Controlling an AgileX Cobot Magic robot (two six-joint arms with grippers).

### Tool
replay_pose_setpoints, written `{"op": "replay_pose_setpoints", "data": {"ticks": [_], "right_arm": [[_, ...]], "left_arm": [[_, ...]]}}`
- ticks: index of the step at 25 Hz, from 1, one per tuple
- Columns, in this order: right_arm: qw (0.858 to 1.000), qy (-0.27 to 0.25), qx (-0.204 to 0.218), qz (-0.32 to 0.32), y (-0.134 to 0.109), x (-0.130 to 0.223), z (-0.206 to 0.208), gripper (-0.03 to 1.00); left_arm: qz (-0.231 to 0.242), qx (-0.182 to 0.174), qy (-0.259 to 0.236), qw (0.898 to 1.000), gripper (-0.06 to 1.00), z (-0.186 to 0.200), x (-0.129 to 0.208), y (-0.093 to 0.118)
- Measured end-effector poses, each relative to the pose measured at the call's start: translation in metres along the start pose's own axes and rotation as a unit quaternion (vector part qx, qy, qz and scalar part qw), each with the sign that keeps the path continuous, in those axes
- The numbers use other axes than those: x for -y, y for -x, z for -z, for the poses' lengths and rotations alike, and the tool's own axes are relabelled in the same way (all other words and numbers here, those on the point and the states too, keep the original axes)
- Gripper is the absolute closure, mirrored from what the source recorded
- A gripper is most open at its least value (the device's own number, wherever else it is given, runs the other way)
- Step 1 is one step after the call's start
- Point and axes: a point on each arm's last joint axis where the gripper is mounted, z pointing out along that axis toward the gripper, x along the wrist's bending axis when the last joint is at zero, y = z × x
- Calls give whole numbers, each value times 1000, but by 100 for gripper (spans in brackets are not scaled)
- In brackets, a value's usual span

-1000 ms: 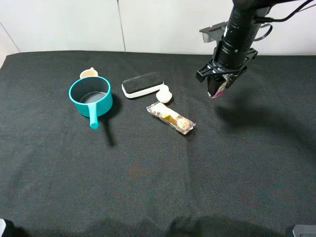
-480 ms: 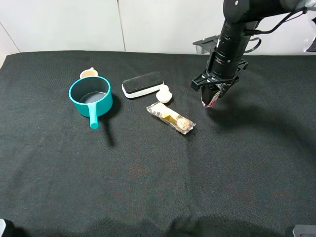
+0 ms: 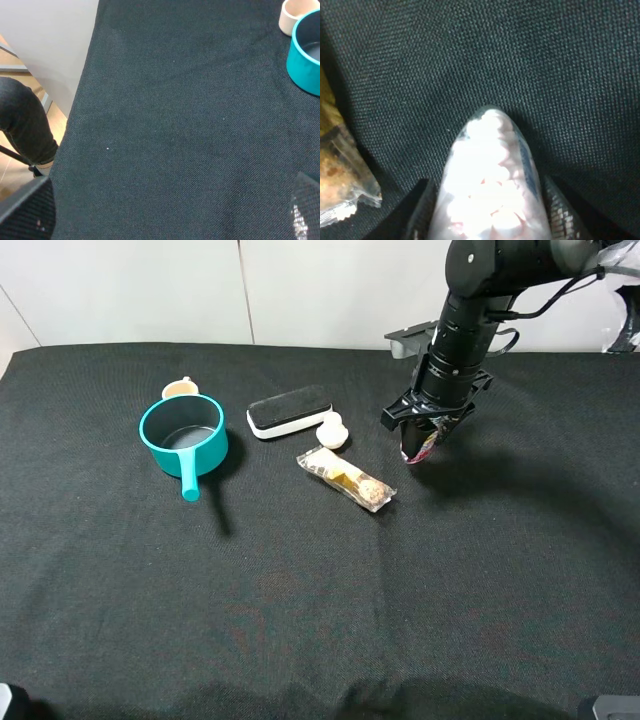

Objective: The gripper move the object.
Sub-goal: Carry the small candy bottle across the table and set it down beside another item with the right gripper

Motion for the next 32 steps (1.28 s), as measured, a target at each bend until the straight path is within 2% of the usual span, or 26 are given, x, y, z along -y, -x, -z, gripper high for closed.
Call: {"op": "replay_pose_setpoints", "data": {"ticks": [13, 32], "right_arm": [[1000, -20, -9, -6, 1, -1, -17, 63], [1000, -20, -13, -9, 0, -1, -18, 63]], "left_arm": [[0, 0, 0, 1000, -5, 0, 0, 0], [0, 0, 0, 1000, -5, 0, 0, 0]]}}
